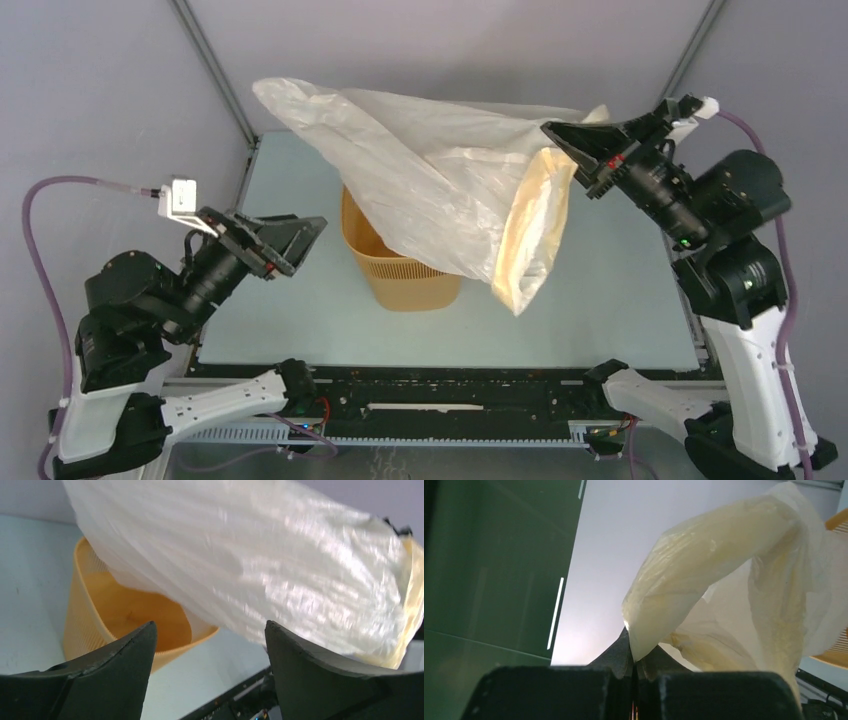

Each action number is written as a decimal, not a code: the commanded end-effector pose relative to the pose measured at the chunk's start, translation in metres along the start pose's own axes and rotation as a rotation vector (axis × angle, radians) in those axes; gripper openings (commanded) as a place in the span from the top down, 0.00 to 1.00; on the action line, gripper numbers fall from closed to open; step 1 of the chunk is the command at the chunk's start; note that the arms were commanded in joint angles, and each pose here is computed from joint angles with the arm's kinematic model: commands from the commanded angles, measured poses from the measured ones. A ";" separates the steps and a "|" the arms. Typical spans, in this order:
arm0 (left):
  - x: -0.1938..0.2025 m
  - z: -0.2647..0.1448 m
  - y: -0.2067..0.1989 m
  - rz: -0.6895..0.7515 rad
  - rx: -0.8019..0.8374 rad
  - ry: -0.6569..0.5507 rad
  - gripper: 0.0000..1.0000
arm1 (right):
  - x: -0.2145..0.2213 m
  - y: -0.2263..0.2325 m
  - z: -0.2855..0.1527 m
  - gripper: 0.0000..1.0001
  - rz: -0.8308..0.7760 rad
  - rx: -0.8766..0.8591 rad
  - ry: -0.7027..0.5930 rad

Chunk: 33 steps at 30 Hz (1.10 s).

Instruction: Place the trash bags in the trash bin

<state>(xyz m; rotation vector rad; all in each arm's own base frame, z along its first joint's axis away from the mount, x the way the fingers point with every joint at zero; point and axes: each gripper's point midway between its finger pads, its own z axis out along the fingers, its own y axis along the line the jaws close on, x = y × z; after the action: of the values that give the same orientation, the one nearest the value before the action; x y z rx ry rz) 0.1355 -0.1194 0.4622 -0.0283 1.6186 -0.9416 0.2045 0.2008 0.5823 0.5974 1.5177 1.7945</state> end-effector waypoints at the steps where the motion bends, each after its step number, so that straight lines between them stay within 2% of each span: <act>1: -0.036 0.029 -0.011 0.035 -0.099 -0.090 0.13 | 0.012 -0.009 -0.018 1.00 0.012 0.055 0.096; 5: -0.057 0.047 -0.031 0.014 -0.089 -0.145 0.14 | 0.016 -0.010 -0.029 1.00 0.009 0.075 0.101; 7: -0.063 0.055 -0.038 0.016 -0.089 -0.158 0.11 | 0.012 -0.008 -0.031 1.00 -0.017 0.063 0.076; 9: -0.056 0.070 -0.039 0.018 -0.102 -0.129 0.11 | 0.011 -0.018 -0.029 1.00 -0.010 0.093 0.072; 11: -0.040 0.089 -0.031 -0.060 -0.138 -0.065 0.14 | 0.012 -0.025 -0.024 1.00 0.019 0.103 0.090; 13: -0.013 0.111 -0.022 -0.164 -0.141 0.040 0.26 | 0.015 -0.023 -0.022 1.00 0.030 0.081 0.109; 16: 0.003 0.134 -0.009 -0.213 -0.161 0.089 0.32 | 0.015 -0.019 -0.022 1.00 0.018 0.071 0.109; 20: 0.034 0.165 0.013 -0.143 -0.256 0.202 0.33 | 0.017 -0.014 -0.022 1.00 0.013 0.052 0.124; 24: 0.098 0.192 0.043 -0.097 -0.337 0.403 0.38 | 0.031 -0.003 -0.019 1.00 -0.002 -0.001 0.211; 26: 0.129 0.197 0.058 -0.114 -0.359 0.459 0.37 | 0.036 0.004 -0.020 1.00 -0.024 -0.032 0.233; 29: 0.160 0.203 0.061 -0.186 -0.296 0.481 0.34 | 0.041 0.013 -0.020 1.00 -0.078 -0.086 0.253; 33: 0.172 0.211 0.047 -0.204 -0.206 0.541 0.29 | 0.056 0.015 -0.014 1.00 -0.157 -0.143 0.336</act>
<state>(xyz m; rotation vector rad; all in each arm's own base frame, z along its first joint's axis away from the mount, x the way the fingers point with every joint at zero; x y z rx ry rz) 0.2819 -0.2627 0.2591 -0.1621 2.3616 -0.7515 0.1770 0.2233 0.5618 0.3755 1.6883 1.8872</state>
